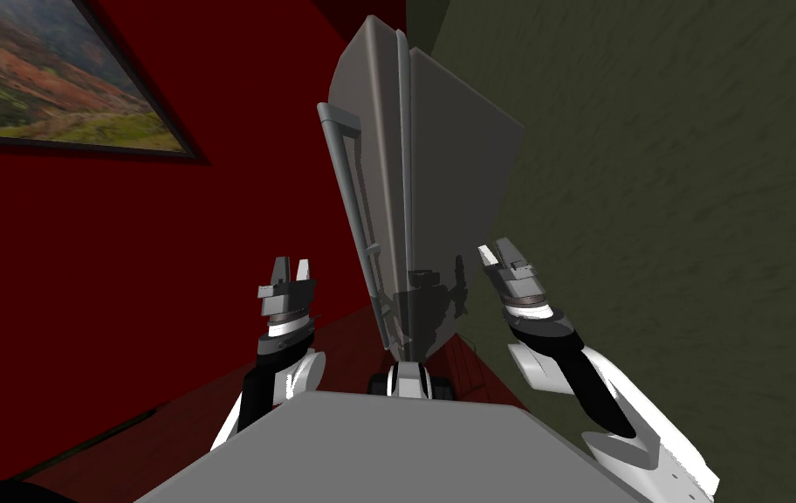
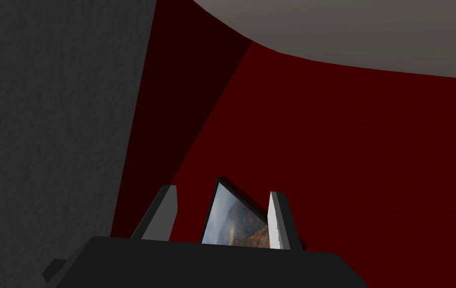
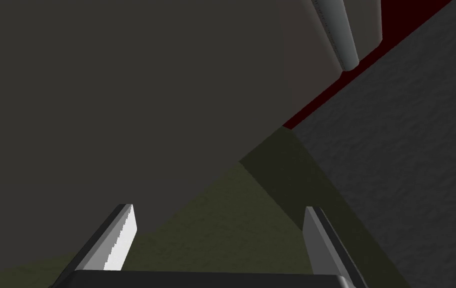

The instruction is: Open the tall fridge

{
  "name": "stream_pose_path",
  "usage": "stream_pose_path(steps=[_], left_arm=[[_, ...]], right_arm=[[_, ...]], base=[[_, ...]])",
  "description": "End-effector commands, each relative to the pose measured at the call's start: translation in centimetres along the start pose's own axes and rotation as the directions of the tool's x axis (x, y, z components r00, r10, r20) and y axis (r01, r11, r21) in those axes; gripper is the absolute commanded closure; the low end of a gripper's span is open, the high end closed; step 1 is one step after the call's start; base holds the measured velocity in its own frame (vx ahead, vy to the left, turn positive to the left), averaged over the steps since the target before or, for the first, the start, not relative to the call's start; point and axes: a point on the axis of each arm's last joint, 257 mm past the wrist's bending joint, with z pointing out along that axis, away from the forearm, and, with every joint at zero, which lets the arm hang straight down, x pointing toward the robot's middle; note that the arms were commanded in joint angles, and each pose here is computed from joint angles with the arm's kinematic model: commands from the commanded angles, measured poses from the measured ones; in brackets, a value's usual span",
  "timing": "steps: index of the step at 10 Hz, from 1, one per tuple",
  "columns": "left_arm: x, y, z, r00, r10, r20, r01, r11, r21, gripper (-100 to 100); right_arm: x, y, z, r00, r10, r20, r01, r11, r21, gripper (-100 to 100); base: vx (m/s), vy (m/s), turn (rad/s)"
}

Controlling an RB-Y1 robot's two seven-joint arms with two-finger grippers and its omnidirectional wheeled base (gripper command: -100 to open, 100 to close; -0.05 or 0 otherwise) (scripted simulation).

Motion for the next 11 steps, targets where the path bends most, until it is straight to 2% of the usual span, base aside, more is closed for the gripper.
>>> stream_pose_path(steps=[1,6,10,11], left_arm=[[0.0,0.0,0.0,1.0,0.0,0.0,0.0,1.0,0.0,0],[0.0,0.0,0.0,1.0,0.0,0.0,0.0,1.0,0.0,0],[0.0,0.0,0.0,1.0,0.0,0.0,0.0,1.0,0.0,0],[0.0,0.0,0.0,1.0,0.0,0.0,0.0,1.0,0.0,0]], right_arm=[[0.6,0.0,0.3,0.996,-0.094,0.003,0.094,0.996,-0.004,-100],[1.3,0.1,0.6,0.976,-0.216,-0.001,0.216,0.976,-0.01,-100],[2.2,0.2,1.0,0.941,-0.338,-0.008,0.337,0.941,-0.022,-100],[2.7,0.3,1.3,0.924,-0.381,-0.012,0.381,0.924,-0.029,-100]], base=[[-0.001,0.016,-0.049],[-0.001,0.01,-0.029],[-0.001,0.011,-0.033],[-0.001,0.015,-0.044]])
